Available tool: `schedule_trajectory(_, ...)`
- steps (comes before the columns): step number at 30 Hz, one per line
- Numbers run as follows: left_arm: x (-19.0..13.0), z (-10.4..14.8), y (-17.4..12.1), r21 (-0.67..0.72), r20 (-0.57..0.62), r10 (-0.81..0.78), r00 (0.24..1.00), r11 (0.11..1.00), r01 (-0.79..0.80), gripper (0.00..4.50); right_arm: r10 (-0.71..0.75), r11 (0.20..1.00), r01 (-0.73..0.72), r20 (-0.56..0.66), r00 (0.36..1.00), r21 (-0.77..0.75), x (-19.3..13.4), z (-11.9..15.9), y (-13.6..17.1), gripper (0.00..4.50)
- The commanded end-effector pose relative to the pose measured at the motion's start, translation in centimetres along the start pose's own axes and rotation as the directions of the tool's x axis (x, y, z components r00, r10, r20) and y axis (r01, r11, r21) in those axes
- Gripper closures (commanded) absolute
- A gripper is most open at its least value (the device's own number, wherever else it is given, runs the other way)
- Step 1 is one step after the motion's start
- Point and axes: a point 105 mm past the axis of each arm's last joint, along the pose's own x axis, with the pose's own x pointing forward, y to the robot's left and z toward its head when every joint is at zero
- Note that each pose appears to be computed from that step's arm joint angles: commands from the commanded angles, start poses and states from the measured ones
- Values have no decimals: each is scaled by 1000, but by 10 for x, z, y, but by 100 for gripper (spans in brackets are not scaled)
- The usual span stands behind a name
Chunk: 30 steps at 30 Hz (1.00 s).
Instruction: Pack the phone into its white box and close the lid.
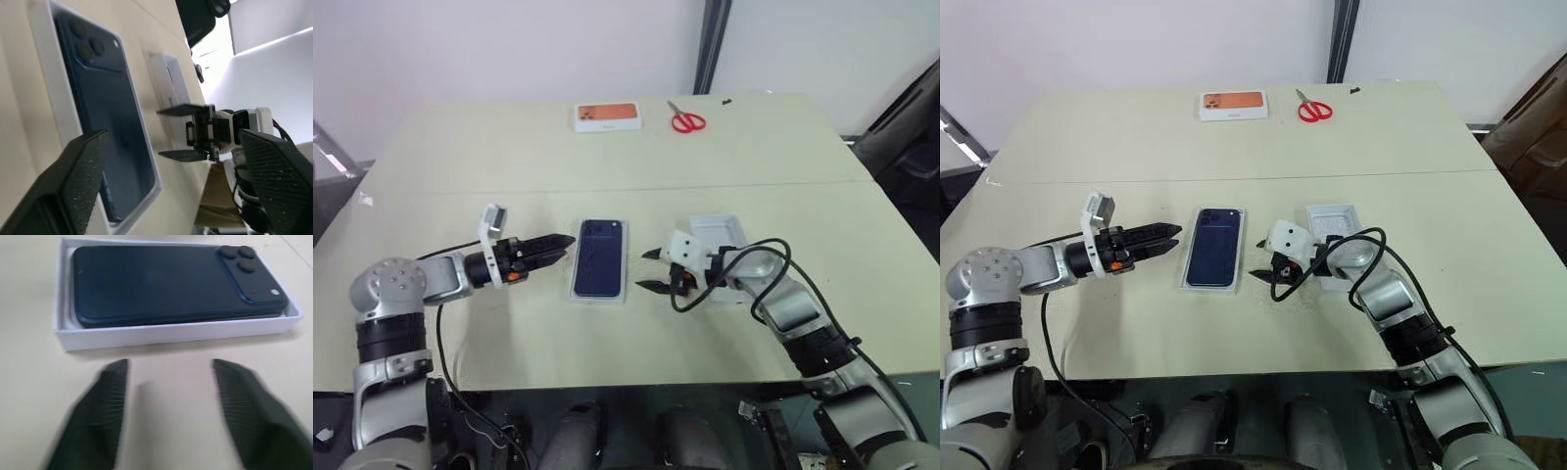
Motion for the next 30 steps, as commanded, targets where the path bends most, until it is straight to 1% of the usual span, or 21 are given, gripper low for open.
schedule_trajectory(1,-1,16,6,128,74,72,995,988,-81,190,-85,996,87,46,995,-27,-1,15,-18,375)
schedule_trajectory(2,1,20,13,151,103,110,989,981,-125,239,-108,993,109,38,993,-37,1,15,-21,427)
schedule_trajectory(3,3,20,18,180,111,143,984,970,-161,295,-123,991,124,31,992,-41,2,14,-24,450)
schedule_trajectory(5,8,16,27,239,96,197,976,947,-215,401,-130,990,131,17,991,-54,5,12,-25,450)
schedule_trajectory(6,10,10,30,266,71,217,974,937,-228,449,-141,988,142,10,990,-63,7,11,-25,450)
schedule_trajectory(8,12,2,36,299,40,243,969,922,-244,449,-154,986,154,7,988,-65,10,10,-25,450)
schedule_trajectory(12,24,-3,52,338,45,318,947,887,-314,449,-160,985,160,14,987,-64,16,13,-22,450)
schedule_trajectory(14,28,-7,52,359,29,319,947,881,-308,449,-165,984,166,10,986,-66,18,13,-21,450)
schedule_trajectory(19,43,-14,47,358,-7,279,960,898,-258,449,-142,987,142,7,990,-77,25,14,-14,450)
schedule_trajectory(22,60,-24,35,353,-51,221,974,916,-189,449,-123,989,121,-13,992,-90,27,10,-9,450)
schedule_trajectory(30,76,-41,18,338,-102,151,983,935,-109,449,-144,986,137,-72,987,-98,12,-7,-13,450)
